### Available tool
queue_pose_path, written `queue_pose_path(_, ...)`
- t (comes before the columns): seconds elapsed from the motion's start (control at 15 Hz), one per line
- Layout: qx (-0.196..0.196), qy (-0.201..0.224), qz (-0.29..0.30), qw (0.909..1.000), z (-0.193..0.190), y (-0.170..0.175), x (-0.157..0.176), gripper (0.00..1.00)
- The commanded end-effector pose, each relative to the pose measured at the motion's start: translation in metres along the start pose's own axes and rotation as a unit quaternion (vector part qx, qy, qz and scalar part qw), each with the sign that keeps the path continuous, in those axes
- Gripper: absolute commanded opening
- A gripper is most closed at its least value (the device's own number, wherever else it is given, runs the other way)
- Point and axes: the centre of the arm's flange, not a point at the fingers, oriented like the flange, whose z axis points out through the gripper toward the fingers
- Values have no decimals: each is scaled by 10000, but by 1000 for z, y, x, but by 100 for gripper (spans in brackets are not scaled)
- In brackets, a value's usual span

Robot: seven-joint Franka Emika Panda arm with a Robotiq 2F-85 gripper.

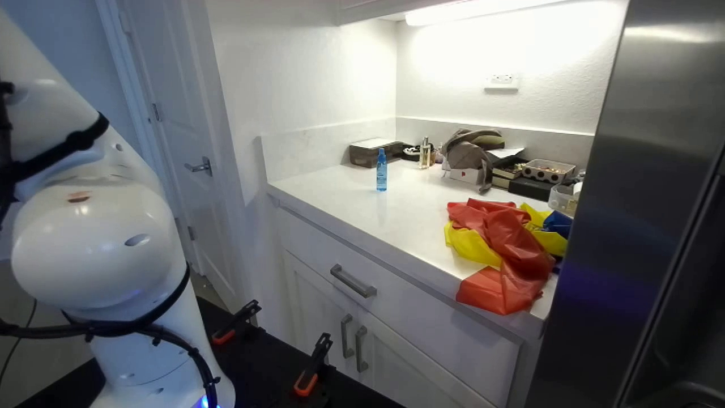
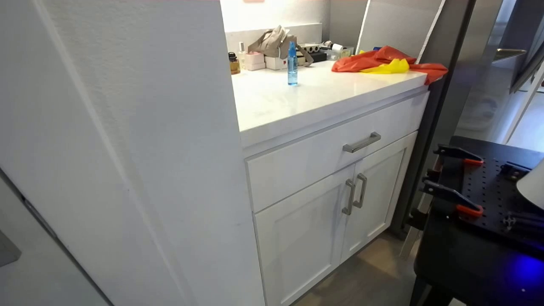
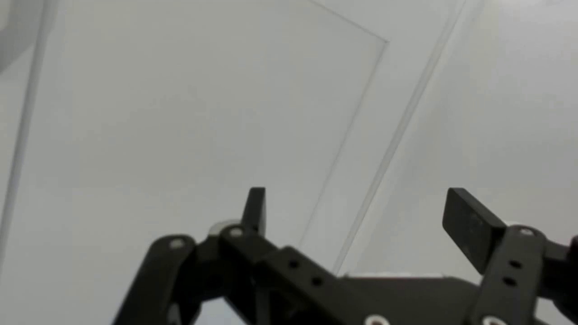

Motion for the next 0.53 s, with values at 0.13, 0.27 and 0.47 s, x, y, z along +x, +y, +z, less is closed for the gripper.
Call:
queue_pose_path(0.13,-146,-494,-33,9987,-100,-8,-18,100)
queue_pose_path(0.27,-230,-631,6,9977,-124,-18,-24,100)
queue_pose_path(0.47,-259,-773,32,9967,-152,-41,-29,100)
